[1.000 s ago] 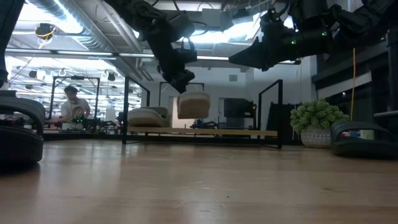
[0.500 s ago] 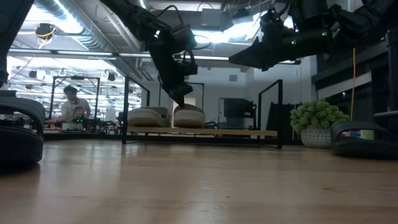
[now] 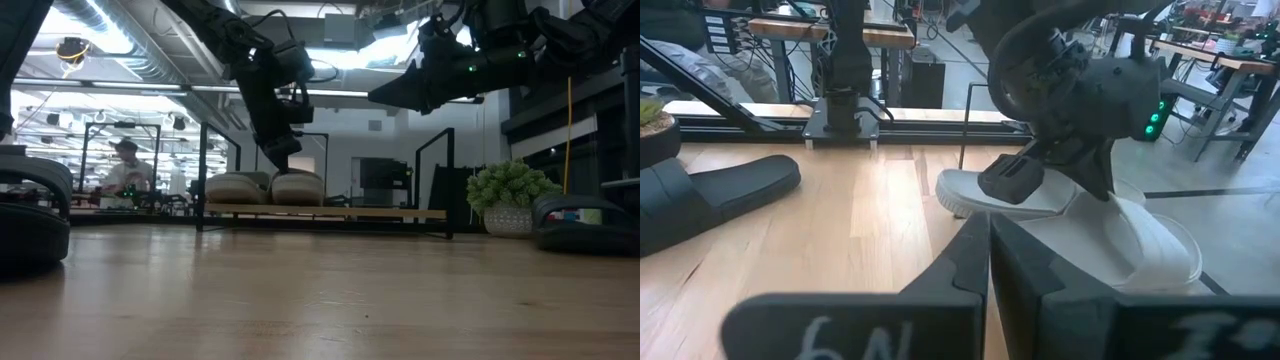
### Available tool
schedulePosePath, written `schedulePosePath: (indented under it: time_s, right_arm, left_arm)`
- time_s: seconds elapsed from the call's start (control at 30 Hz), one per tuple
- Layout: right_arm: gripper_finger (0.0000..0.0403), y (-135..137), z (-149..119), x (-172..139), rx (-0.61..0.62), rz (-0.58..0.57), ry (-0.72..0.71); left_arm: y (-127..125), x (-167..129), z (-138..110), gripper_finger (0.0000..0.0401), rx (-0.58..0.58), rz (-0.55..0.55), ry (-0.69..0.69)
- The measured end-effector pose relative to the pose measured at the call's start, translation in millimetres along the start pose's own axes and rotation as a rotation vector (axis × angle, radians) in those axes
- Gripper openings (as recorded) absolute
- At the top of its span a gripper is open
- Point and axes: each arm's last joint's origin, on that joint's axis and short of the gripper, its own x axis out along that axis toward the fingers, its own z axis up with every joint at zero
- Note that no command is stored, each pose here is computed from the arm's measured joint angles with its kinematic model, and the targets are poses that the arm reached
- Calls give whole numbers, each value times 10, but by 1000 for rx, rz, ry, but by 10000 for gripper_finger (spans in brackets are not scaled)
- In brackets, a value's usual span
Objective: Pick and place slides into the shelf
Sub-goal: Put the gray slide on the shelf
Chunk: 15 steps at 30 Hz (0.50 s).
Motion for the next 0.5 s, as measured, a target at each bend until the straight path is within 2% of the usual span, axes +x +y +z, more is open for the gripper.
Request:
schedulePosePath:
  time_s: [0.33,0.5]
  right_arm:
    - [16,0,-1,0,2,0,1]
    - [16,0,-1,0,2,0,1]
  left_arm:
    - [5,1,-8,0,32,13,10]
    - [3,1,-25,0,87,8,27]
